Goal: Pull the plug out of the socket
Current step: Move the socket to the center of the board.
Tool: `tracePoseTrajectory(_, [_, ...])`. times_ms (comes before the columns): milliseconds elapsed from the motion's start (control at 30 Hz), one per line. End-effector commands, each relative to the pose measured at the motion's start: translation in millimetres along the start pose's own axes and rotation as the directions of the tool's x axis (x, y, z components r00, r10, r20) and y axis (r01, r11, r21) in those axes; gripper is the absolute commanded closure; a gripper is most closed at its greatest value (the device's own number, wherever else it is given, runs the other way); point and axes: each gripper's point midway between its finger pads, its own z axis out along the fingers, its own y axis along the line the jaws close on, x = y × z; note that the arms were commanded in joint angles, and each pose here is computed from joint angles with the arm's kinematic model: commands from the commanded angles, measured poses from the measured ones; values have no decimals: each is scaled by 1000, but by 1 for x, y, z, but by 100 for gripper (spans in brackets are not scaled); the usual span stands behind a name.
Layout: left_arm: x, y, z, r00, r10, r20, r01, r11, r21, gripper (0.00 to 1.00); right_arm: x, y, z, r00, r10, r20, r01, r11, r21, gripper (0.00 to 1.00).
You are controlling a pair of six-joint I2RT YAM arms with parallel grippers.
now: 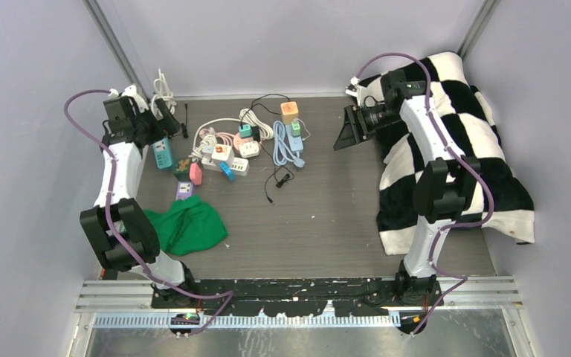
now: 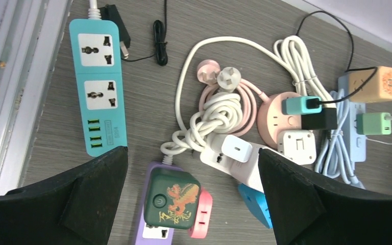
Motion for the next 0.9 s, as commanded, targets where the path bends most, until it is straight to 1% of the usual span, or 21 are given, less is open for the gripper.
tracePoseTrajectory(0, [-7,-26,-20,999,-20,26,18,997,75,0,-8,19,20,1000,-28,-6,28,998,-56,26])
tracePoseTrajectory(133, [-6,-37,-24,999,-20,25,17,995,100,0,-11,30,53,998,-45,-48,42,997,-63,26])
tracePoseTrajectory(267, [-2,-50,-27,1000,-8,19,6,992,123,0,-25,23,87,998,-35,-51,35,999,3,26])
tracePoseTrajectory(400, [4,-61,-29,1000,27,5,-28,990,135,0,-49,-2,115,999,-39,-19,41,990,134,26])
tracePoseTrajectory(500, [9,-69,-33,999,47,1,-46,988,147,0,-63,-24,133,999,-30,11,26,965,262,26])
tracePoseTrajectory(633, [19,-76,-38,998,70,-7,-68,985,160,0,-72,-48,152,996,10,92,-47,910,412,26])
tracePoseTrajectory(667, [20,-77,-39,997,78,-9,-76,984,160,0,-80,-56,154,990,-3,138,-60,888,456,26])
tracePoseTrajectory(733, [21,-75,-42,996,90,-8,-88,985,150,0,-87,-65,155,982,-22,188,-80,852,517,26])
tracePoseTrajectory(800, [22,-73,-44,995,96,-7,-94,985,144,0,-101,-69,158,967,-48,251,-96,843,530,26])
tracePoseTrajectory(867, [21,-74,-46,995,97,-2,-96,985,144,0,-107,-71,166,959,-48,280,-109,846,521,27])
